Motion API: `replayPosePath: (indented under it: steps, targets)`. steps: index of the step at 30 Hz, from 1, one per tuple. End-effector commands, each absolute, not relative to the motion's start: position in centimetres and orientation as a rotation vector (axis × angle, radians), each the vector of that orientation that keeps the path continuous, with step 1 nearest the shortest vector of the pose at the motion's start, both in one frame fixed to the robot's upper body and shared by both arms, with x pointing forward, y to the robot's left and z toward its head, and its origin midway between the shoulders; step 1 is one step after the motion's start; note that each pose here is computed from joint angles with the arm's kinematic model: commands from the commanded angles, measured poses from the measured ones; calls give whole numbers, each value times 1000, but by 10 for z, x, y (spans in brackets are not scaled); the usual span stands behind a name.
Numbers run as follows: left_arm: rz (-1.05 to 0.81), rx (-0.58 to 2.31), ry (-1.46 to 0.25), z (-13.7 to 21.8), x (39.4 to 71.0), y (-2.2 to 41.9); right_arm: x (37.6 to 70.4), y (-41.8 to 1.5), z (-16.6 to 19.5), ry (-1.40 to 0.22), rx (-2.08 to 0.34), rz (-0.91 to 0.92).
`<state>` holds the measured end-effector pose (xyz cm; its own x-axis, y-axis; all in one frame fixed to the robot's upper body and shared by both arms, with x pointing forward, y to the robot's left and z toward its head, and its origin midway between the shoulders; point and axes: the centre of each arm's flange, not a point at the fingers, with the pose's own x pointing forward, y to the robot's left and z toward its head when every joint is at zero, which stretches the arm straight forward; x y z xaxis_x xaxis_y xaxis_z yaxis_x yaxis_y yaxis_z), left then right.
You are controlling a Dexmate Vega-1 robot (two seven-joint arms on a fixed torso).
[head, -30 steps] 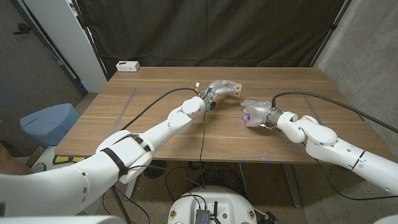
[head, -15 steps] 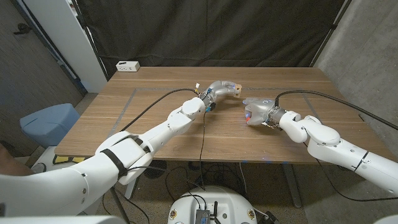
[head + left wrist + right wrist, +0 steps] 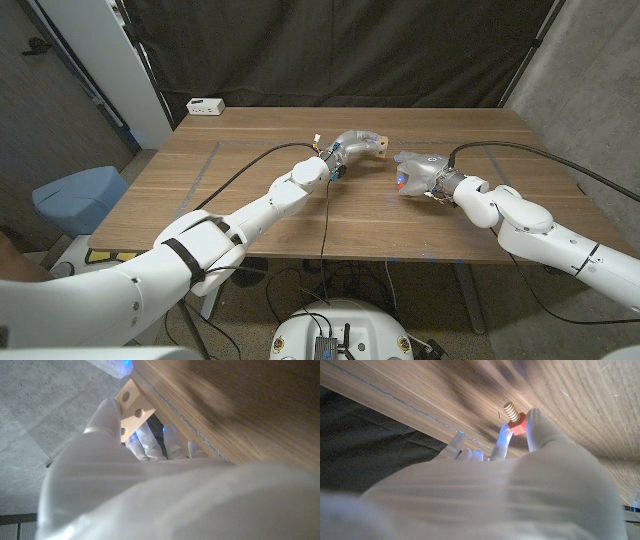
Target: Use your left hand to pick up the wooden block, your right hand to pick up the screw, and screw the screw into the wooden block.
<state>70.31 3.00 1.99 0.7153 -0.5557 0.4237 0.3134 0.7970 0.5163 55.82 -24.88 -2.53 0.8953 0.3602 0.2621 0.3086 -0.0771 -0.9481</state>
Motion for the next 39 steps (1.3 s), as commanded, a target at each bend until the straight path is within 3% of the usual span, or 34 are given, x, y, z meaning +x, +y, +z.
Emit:
replayPosePath:
  steps: [1,39]
  targets:
    - [-510,432,-603,20,704,29,553,-257,-15,-531,-1595,13]
    - [-516,441,-687,12,688,25,530,-290,10,-580,-1225,-144]
